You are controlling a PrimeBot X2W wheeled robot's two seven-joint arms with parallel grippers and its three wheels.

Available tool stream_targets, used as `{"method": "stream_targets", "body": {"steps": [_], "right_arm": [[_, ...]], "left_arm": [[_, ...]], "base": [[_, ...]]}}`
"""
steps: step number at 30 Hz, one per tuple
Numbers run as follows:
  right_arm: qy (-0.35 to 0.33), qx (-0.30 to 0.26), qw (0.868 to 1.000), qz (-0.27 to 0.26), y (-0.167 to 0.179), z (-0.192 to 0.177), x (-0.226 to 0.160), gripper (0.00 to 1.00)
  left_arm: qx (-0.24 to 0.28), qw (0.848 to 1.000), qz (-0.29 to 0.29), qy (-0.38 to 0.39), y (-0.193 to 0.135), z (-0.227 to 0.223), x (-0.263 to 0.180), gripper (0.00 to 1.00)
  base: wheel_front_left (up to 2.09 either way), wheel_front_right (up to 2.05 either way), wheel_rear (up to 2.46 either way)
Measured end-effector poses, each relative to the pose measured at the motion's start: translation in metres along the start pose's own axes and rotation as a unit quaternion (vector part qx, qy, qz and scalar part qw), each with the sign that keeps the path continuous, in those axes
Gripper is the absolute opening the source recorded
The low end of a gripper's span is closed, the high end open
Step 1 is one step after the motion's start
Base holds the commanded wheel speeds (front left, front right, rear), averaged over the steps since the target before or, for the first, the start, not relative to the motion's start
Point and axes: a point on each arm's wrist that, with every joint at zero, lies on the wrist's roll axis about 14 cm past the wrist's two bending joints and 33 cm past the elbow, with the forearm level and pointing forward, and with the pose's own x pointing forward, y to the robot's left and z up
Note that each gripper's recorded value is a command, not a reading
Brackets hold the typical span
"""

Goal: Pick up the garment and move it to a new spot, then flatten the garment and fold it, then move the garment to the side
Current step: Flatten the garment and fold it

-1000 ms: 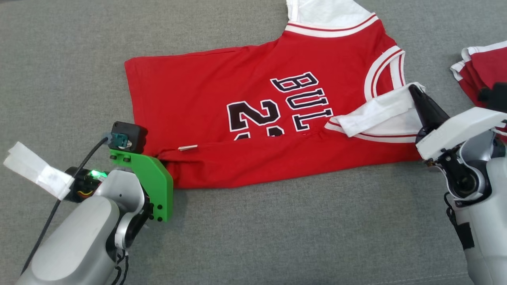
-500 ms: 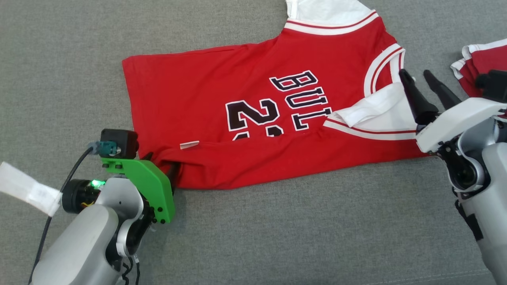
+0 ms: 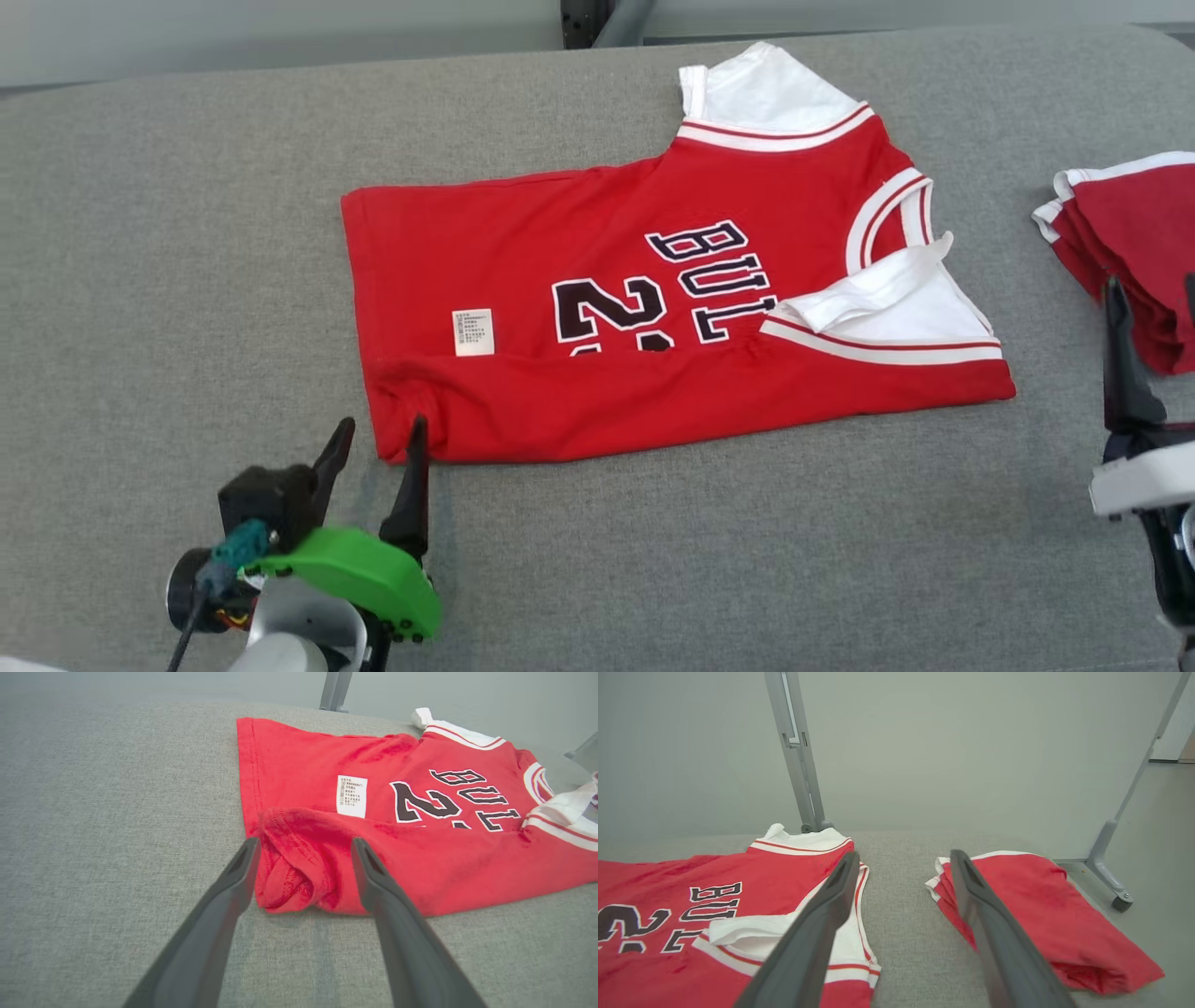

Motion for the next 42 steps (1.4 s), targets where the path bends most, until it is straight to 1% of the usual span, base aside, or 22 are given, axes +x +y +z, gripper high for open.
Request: {"method": "stream_targets", "body": {"steps": [4,8,11,13,15,18,21,27,32,33,34,35,36,37,39,40,42], "right_arm": [[0.004,-0.022,0.999,-0.034,-0.011,-0.007,-0.034,1.0],[0.019,-0.023,0.998,-0.064,-0.016,-0.018,-0.062,1.0],[0.029,-0.017,0.997,-0.073,-0.015,-0.025,-0.072,1.0],[0.051,-0.016,0.997,-0.064,-0.008,-0.039,-0.076,1.0],[0.066,-0.01,0.996,-0.056,-0.004,-0.049,-0.072,1.0],[0.073,-0.012,0.996,-0.039,0.002,-0.053,-0.051,1.0],[0.103,-0.019,0.994,-0.02,0.008,-0.064,-0.03,1.0],[0.184,-0.024,0.983,0.008,0.021,-0.103,-0.006,1.0],[0.236,-0.012,0.971,0.03,0.037,-0.134,-0.001,1.0],[0.241,-0.008,0.97,0.032,0.039,-0.138,0.0,0.9],[0.247,-0.006,0.968,0.036,0.041,-0.14,0.0,0.47],[0.251,-0.002,0.967,0.038,0.042,-0.142,0.002,0.27],[0.253,0.003,0.967,0.041,0.044,-0.143,0.003,0.0],[0.256,0.006,0.966,0.045,0.046,-0.143,0.003,0.0],[0.264,0.011,0.963,0.052,0.049,-0.144,0.001,0.0],[0.27,0.026,0.961,0.052,0.048,-0.143,0.0,0.0],[0.273,0.041,0.96,0.051,0.046,-0.138,0.0,0.0]], "left_arm": [[0.008,0.999,0.004,-0.038,0.0,-0.005,-0.019,1.0],[0.01,0.998,0.019,-0.06,0.006,-0.015,-0.035,1.0],[0.006,0.998,0.028,-0.064,0.01,-0.02,-0.04,1.0],[0.005,0.998,0.03,-0.062,0.011,-0.022,-0.041,1.0],[0.008,0.998,0.027,-0.055,0.011,-0.023,-0.035,1.0],[0.01,0.999,0.022,-0.043,0.01,-0.018,-0.019,1.0],[0.017,1.0,0.024,-0.001,0.015,-0.027,-0.002,1.0],[0.023,0.997,0.025,0.073,0.019,-0.049,0.025,1.0],[0.025,0.995,0.023,0.099,0.023,-0.06,0.037,1.0],[0.021,0.994,0.019,0.107,0.022,-0.064,0.038,1.0],[0.013,0.994,0.017,0.11,0.022,-0.065,0.039,0.81],[0.012,0.993,0.012,0.114,0.021,-0.066,0.039,0.34],[0.009,0.993,0.007,0.118,0.02,-0.067,0.04,0.0],[-0.002,0.992,0.003,0.125,0.019,-0.069,0.039,0.0],[-0.006,0.99,-0.01,0.138,0.014,-0.073,0.038,0.0],[-0.021,0.988,-0.024,0.151,0.009,-0.075,0.037,0.0],[-0.021,0.986,-0.035,0.163,0.01,-0.073,0.033,0.0]], "base": [[0.0,0.0,0.0],[0.0,0.0,0.0],[0.0,0.0,0.0],[0.0,0.0,0.0],[0.0,0.0,0.0],[0.0,0.0,0.0],[0.0,0.0,0.0],[0.0,0.0,0.0],[0.0,0.0,0.0],[0.0,0.0,0.0],[0.0,0.0,0.0],[0.0,0.0,0.0],[0.0,0.0,0.0],[0.0,0.0,0.0],[0.0,0.0,0.0],[0.0,0.0,0.0],[0.0,0.0,0.0]]}}
